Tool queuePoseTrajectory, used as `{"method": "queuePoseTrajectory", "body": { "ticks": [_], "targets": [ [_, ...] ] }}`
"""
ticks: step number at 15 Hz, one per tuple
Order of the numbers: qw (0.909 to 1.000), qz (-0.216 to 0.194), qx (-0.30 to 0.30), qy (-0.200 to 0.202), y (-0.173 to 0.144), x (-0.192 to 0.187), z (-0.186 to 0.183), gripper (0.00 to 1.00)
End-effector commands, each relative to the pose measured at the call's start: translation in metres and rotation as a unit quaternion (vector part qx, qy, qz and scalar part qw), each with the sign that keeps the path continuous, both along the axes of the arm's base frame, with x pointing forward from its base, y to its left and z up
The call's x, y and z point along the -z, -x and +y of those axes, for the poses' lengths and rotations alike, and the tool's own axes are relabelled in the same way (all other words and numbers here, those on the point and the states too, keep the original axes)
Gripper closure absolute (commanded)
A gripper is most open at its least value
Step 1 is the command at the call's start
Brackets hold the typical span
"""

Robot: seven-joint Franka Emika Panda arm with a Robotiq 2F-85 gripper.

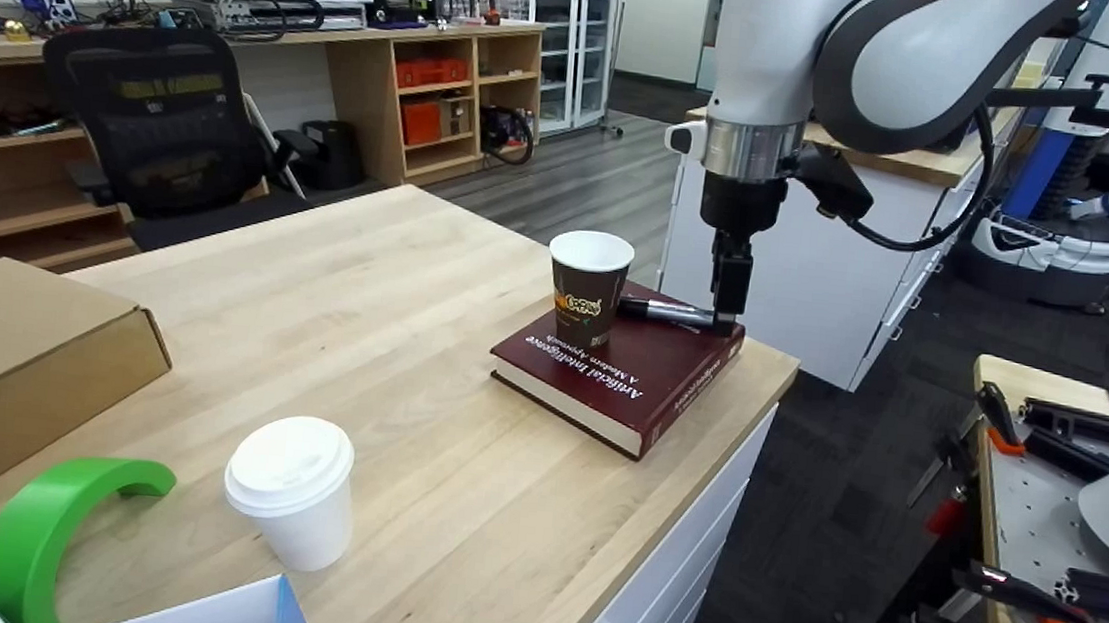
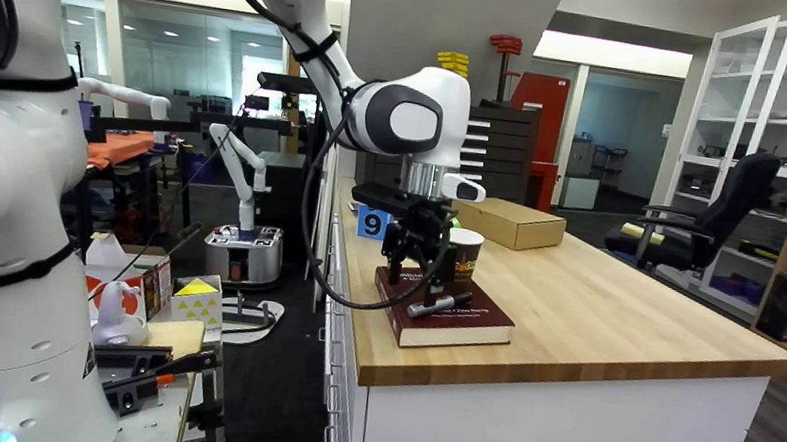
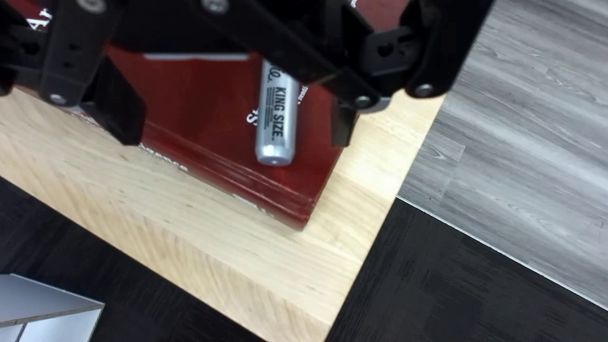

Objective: Place the black marker inside the brown coffee cup

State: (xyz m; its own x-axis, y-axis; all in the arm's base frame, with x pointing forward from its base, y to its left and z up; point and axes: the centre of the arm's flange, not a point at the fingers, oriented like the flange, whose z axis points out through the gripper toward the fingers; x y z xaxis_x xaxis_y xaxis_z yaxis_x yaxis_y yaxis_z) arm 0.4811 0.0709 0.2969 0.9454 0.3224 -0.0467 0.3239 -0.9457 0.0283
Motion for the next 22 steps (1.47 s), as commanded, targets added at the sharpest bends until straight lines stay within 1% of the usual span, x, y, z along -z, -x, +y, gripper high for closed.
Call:
{"method": "queuePoseTrajectory", "body": {
  "ticks": [1, 2, 3, 4, 5, 10, 11, 14, 16, 19, 22],
  "targets": [
    [1.0, -0.001, -0.009, -0.001, -0.008, 0.017, 0.0, 0.0],
    [0.9999, -0.004, -0.01, -0.001, -0.009, 0.021, 0.0, 0.25],
    [0.9999, -0.005, -0.013, -0.001, -0.01, 0.023, 0.0, 0.26],
    [0.9999, -0.01, -0.011, -0.002, -0.011, 0.024, -0.001, 0.32],
    [0.9998, -0.015, -0.009, -0.002, -0.011, 0.023, -0.001, 0.4],
    [0.9991, -0.042, -0.006, -0.006, -0.013, 0.014, -0.004, 0.73],
    [0.999, -0.045, -0.005, -0.006, -0.013, 0.013, -0.005, 0.78],
    [0.9989, -0.047, -0.001, -0.006, -0.011, 0.011, -0.008, 0.99],
    [0.9989, -0.046, 0.006, -0.002, -0.008, 0.006, -0.013, 0.94],
    [0.9983, -0.055, 0.012, 0.014, -0.003, -0.015, -0.023, 0.94],
    [0.9967, -0.07, -0.001, 0.04, -0.002, -0.04, -0.032, 0.94]
  ]
}}
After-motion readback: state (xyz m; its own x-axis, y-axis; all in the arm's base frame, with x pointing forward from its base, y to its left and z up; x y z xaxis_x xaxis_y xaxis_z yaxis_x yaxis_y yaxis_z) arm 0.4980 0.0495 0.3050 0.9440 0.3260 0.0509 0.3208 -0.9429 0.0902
